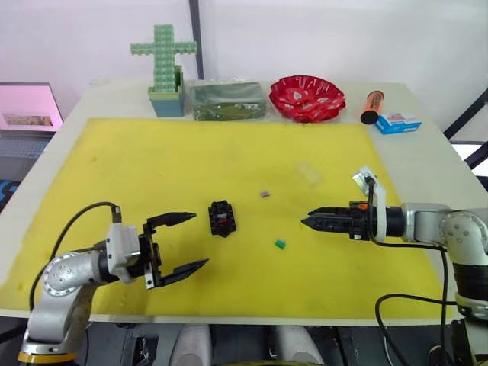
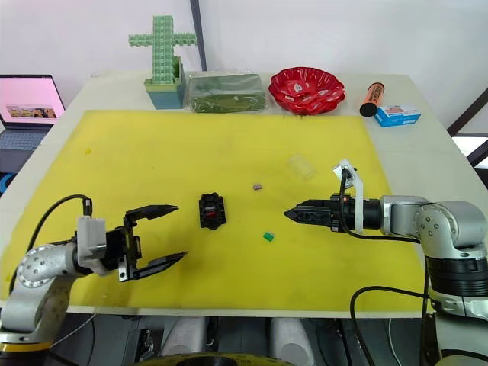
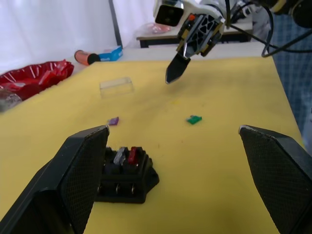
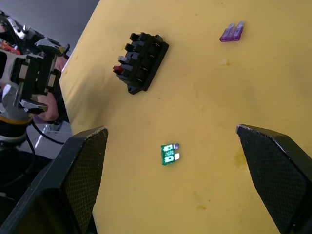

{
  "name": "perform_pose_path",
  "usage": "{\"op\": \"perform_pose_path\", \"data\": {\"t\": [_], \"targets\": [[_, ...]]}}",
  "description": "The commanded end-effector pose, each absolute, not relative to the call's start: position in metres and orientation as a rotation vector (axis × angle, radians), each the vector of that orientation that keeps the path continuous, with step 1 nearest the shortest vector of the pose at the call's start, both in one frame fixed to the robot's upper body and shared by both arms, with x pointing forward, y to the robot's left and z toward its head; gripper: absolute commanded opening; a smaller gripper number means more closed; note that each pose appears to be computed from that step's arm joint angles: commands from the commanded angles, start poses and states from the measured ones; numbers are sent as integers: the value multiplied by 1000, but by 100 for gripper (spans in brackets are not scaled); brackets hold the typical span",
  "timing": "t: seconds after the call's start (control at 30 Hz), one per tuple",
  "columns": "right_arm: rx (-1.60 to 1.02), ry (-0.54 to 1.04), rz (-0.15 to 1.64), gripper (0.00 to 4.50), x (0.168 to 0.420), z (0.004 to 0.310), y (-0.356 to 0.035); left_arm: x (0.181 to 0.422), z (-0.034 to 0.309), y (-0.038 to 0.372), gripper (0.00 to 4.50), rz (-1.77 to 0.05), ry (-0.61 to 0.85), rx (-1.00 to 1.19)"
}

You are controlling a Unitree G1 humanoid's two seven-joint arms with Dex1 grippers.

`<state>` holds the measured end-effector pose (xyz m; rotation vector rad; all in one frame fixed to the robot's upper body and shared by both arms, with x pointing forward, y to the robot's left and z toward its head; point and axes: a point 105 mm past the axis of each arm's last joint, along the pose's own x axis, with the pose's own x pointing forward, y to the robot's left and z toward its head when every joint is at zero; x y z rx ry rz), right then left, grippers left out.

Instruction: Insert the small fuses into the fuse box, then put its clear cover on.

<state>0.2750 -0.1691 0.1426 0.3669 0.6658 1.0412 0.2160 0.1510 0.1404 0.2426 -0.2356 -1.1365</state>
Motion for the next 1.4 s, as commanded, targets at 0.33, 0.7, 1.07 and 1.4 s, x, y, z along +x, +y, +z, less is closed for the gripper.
{"op": "perform_pose_path", "data": {"t": [0.33,0.7,1.07,1.4], "targets": [[356,672,1120,449,266,144,-166,198,129,131,450,-1182,-138,93],[441,805,1180,449,252,139,-160,189,99,137,450,-1183,-99,192],[505,931,1202,449,257,124,-147,181,95,129,450,-1204,-151,171],[538,968,1219,449,265,116,-135,185,111,112,450,-1182,-183,182]]}}
